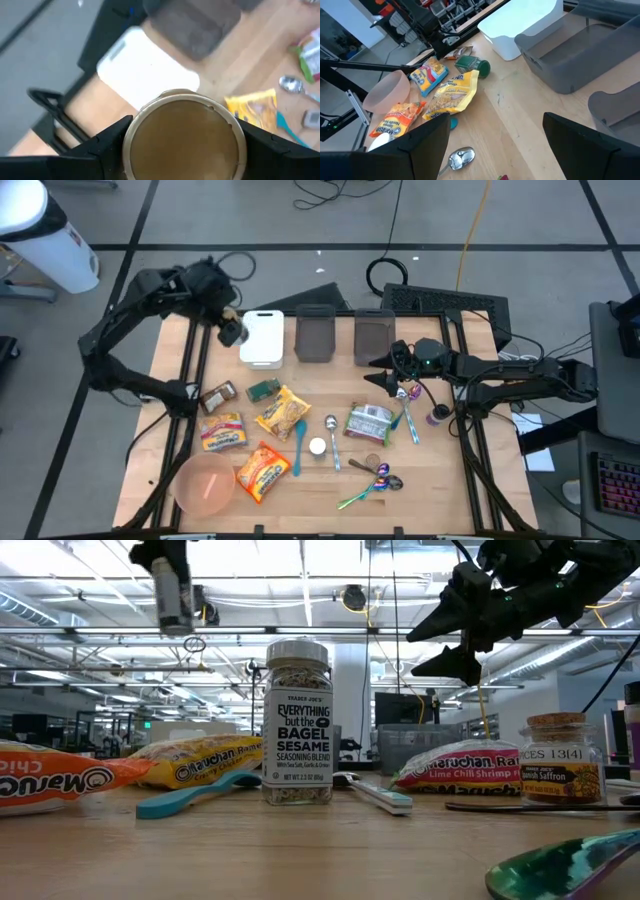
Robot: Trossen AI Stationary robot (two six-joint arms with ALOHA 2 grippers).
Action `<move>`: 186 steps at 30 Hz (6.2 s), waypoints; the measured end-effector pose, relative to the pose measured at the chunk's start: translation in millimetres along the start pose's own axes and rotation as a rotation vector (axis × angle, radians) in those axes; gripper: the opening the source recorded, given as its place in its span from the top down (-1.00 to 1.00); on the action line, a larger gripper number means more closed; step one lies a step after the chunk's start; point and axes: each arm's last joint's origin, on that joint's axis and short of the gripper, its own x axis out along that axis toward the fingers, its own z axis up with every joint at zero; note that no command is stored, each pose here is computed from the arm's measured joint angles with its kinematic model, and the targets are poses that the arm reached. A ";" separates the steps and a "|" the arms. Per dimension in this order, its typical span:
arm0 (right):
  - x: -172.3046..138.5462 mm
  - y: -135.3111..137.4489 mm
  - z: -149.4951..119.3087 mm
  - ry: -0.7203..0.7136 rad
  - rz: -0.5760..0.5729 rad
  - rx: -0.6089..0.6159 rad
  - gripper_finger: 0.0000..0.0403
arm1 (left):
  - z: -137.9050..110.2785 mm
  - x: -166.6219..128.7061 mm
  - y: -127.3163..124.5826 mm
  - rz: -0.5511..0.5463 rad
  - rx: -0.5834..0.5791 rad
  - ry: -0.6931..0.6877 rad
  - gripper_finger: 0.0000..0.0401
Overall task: Pick & Place Food Item
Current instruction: Put the golden seasoning bottle into the white bin
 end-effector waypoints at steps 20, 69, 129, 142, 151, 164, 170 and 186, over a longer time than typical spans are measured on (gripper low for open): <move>-0.1 -0.9 0.8 -0.017 -0.026 0.026 -0.55 | -17.4 70.3 -62.1 -0.179 0.255 0.291 -0.38; -0.1 -1.6 1.6 -0.036 -0.053 -0.009 -0.55 | 103.3 159.2 35.2 0.016 0.054 0.255 -0.38; -0.3 -3.4 2.6 -0.068 -0.115 -0.014 -0.55 | 39.0 215.6 83.4 0.097 -0.381 0.203 -0.38; -0.3 -3.4 2.6 -0.068 -0.115 -0.004 -0.55 | 46.8 217.6 91.2 0.128 -0.390 0.113 -0.38; -0.4 -4.1 2.9 -0.080 -0.138 -0.005 -0.55 | 46.5 217.0 96.2 0.165 -0.390 0.108 -0.38; -0.5 -4.2 2.9 -0.081 -0.139 -0.001 -0.55 | 38.3 234.6 96.0 0.159 -0.401 0.117 -0.38; -0.4 -4.3 3.0 -0.081 -0.139 0.000 -0.55 | 36.2 240.3 96.3 0.159 -0.409 0.098 -0.38; -0.5 -4.3 3.0 -0.081 -0.139 0.000 -0.55 | 31.4 246.3 97.1 0.186 -0.418 0.095 -0.38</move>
